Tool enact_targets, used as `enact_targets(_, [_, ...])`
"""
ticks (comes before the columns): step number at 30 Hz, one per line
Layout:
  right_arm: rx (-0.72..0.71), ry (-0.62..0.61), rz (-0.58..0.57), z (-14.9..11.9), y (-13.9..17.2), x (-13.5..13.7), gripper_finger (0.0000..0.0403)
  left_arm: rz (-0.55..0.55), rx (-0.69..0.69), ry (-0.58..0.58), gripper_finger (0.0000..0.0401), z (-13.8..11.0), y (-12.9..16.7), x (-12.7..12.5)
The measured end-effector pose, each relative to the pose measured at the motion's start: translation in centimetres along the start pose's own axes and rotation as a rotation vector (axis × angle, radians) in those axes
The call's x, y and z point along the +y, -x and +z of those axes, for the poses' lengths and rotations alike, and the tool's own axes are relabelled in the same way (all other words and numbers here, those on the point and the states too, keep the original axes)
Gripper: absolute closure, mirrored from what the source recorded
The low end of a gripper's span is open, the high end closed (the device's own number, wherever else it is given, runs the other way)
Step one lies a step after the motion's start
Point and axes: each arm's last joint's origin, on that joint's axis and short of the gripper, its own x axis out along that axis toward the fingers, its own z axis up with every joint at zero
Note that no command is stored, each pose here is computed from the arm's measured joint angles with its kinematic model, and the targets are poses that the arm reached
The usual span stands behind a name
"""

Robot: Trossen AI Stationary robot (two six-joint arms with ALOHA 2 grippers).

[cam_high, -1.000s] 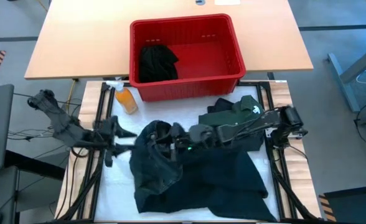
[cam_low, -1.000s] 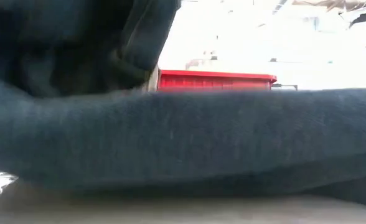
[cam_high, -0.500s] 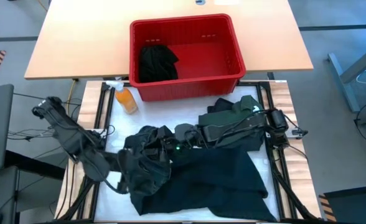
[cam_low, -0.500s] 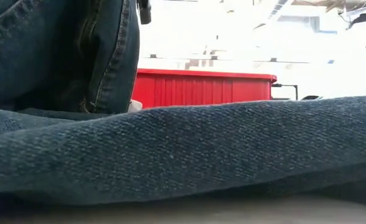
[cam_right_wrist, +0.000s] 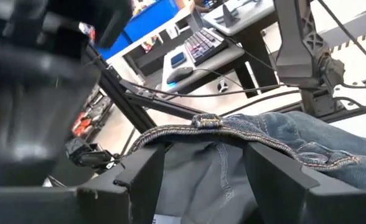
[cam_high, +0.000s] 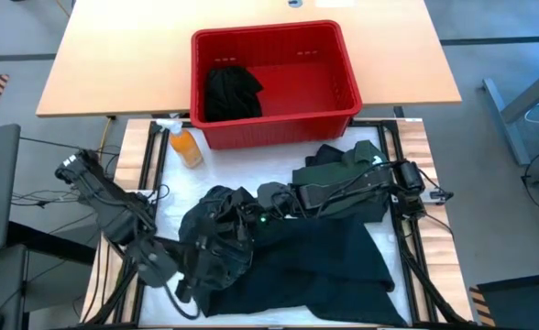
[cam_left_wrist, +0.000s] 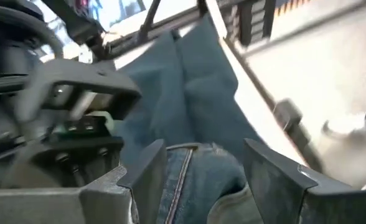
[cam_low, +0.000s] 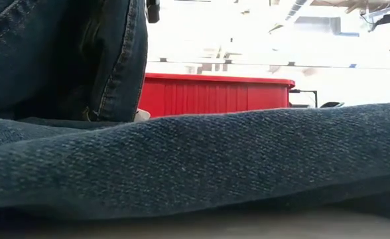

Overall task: Fold Laundry from Bin
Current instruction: Fold the blue pants from the red laundry bin

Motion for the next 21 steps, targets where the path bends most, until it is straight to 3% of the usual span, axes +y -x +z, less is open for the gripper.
enact_targets(4, [0.016, -0.008, 0.033, 0.0, 0.0, 0.1, 0.0159, 0.046, 0.133, -0.159, 0.0201, -0.5, -1.7, -0.6])
enact_targets(7, [0.023, -0.025, 0.040, -0.1, 0.0, 0.2, 0.0159, 0.099, 0.158, -0.274, 0.0201, -0.3, -2.6, -0.8])
enact_targets(12, [0.036, -0.041, 0.060, -0.2, 0.0, 0.3, 0.0159, 0.080, 0.214, -0.430, 0.0201, -0.3, -3.4, -1.2])
enact_targets(21, [0.054, -0.061, 0.046, -0.3, 0.0, 0.2, 0.0159, 0.097, 0.307, -0.389, 0.0211, -1.0, -3.4, -0.5])
